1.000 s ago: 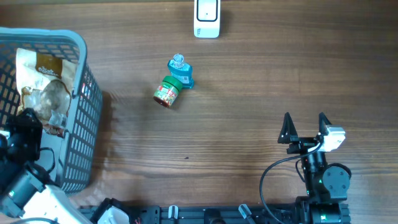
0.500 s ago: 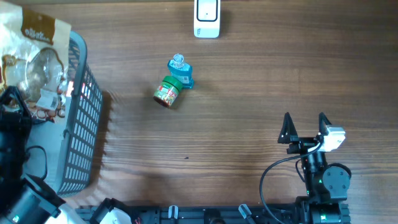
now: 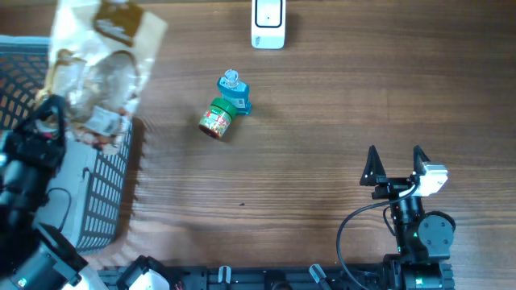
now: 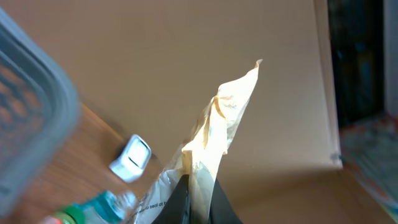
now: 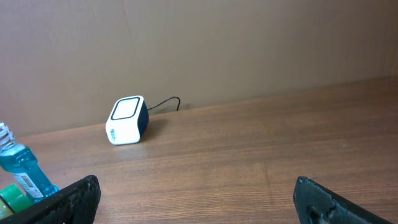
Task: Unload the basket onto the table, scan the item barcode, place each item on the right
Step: 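Lift the snack bag out and carry it toward the scanner area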
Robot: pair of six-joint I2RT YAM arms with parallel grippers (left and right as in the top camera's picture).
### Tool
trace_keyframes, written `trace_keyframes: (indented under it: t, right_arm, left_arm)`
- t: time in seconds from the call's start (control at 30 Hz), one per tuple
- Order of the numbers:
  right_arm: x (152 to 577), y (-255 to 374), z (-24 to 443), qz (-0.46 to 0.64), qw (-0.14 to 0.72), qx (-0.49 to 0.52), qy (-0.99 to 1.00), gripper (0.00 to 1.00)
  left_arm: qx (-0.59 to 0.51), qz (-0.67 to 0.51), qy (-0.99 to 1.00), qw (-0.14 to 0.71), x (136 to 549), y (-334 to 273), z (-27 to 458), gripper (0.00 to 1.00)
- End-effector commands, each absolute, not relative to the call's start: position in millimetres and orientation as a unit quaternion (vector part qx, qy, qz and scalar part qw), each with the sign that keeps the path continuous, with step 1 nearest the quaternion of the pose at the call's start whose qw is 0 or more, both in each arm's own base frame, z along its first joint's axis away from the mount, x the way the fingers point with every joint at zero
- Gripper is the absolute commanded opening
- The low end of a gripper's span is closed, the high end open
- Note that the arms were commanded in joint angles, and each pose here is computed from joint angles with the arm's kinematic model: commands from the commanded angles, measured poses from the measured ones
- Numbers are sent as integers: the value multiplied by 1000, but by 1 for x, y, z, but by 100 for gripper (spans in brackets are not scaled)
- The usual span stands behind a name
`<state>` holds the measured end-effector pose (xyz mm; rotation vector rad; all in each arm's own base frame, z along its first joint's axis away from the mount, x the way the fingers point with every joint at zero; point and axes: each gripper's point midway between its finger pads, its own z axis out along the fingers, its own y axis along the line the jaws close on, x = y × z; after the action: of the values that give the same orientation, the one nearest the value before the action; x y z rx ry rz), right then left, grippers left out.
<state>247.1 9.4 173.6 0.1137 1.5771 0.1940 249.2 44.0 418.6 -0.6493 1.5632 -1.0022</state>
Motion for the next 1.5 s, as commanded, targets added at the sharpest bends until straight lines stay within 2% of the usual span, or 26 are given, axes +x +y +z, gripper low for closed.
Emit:
trace_keyframes:
  t: [0.0, 0.37, 0.63, 0.97, 1.2, 1.47]
  right_arm:
    - [247, 13, 175, 89, 701, 41, 706, 100]
    - [247, 13, 175, 89, 701, 41, 706, 100]
    - [247, 13, 175, 89, 701, 41, 706, 100]
    - [247, 13, 175, 89, 701, 41, 706, 100]
    - [247, 13, 175, 89, 701, 41, 706, 100]
    - [247, 13, 175, 89, 701, 41, 706, 100]
  left_arm:
    - [-187, -464, 684, 530, 246, -3, 430, 4]
    - [-104, -512, 729, 443, 279, -89, 403, 4]
    - [-76, -498, 794, 340, 330, -177, 328, 4]
    - [-36, -492, 846, 203, 347, -280, 220, 4]
    - [-59, -451, 873, 173, 353, -286, 171, 4]
    - [-121, -304, 931, 162, 345, -245, 110, 4]
